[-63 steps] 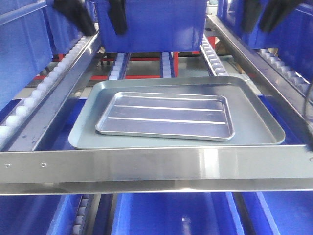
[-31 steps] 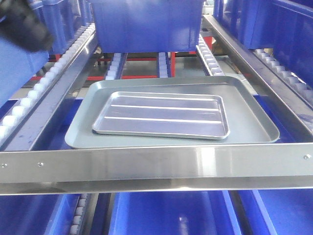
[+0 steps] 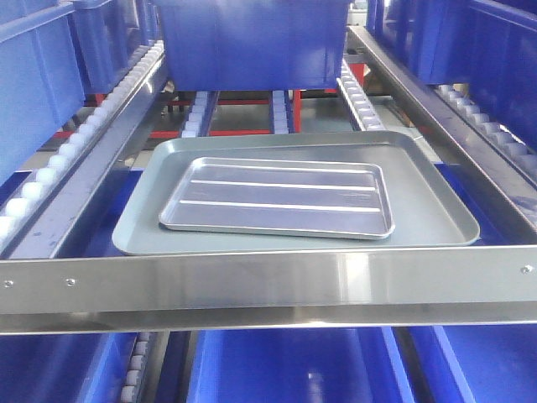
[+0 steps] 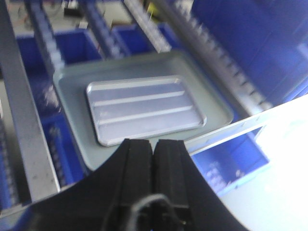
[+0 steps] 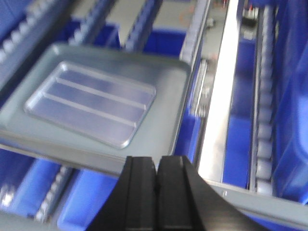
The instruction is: Grab silver tray and stack on right shelf
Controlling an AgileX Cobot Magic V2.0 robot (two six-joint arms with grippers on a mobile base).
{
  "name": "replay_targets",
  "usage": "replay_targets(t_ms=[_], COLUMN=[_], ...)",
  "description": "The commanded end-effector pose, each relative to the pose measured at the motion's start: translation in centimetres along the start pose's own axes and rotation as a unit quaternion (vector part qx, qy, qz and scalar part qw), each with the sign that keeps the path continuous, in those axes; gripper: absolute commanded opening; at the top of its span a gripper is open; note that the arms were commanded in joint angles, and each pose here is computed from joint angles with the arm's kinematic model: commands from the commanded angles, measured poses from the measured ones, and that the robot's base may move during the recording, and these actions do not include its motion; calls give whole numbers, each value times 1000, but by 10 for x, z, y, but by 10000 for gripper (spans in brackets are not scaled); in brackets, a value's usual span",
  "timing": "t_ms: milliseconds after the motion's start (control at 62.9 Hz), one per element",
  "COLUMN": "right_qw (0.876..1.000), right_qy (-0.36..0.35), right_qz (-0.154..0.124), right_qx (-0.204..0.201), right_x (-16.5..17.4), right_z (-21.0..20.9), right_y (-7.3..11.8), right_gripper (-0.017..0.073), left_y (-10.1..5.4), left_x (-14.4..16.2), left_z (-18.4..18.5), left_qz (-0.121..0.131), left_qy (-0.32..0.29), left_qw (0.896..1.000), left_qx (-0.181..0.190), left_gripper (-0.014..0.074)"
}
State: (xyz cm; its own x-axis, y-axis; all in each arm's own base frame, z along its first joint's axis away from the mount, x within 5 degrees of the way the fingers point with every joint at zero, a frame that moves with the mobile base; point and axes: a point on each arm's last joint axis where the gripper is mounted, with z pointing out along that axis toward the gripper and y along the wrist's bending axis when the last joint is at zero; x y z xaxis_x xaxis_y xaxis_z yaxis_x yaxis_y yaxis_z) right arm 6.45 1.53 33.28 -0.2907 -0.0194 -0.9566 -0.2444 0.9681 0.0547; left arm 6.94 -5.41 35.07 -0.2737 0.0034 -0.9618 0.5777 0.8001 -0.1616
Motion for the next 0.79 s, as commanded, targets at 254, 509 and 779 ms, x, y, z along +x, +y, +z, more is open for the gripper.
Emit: replay_targets(t_ms=[254, 509, 779], right_qw=[990, 990, 990], right_qy=[-139, -140, -140], right_qz=[-8, -8, -8], right_qx=[-12, -12, -12], right_x=[-13, -13, -13], right_z=[-42, -42, -42], right_y=[-2, -2, -2], right_gripper=[49, 49, 49], left_y=[-1, -1, -1], left_x=[-14, -14, -14], left_z=[-48, -47, -47], left_qz=[-2, -2, -2], left_qy=[-118, -117, -117], left_qw=[993, 993, 993], left_qx=[29, 29, 29], left_gripper=[-101, -101, -101])
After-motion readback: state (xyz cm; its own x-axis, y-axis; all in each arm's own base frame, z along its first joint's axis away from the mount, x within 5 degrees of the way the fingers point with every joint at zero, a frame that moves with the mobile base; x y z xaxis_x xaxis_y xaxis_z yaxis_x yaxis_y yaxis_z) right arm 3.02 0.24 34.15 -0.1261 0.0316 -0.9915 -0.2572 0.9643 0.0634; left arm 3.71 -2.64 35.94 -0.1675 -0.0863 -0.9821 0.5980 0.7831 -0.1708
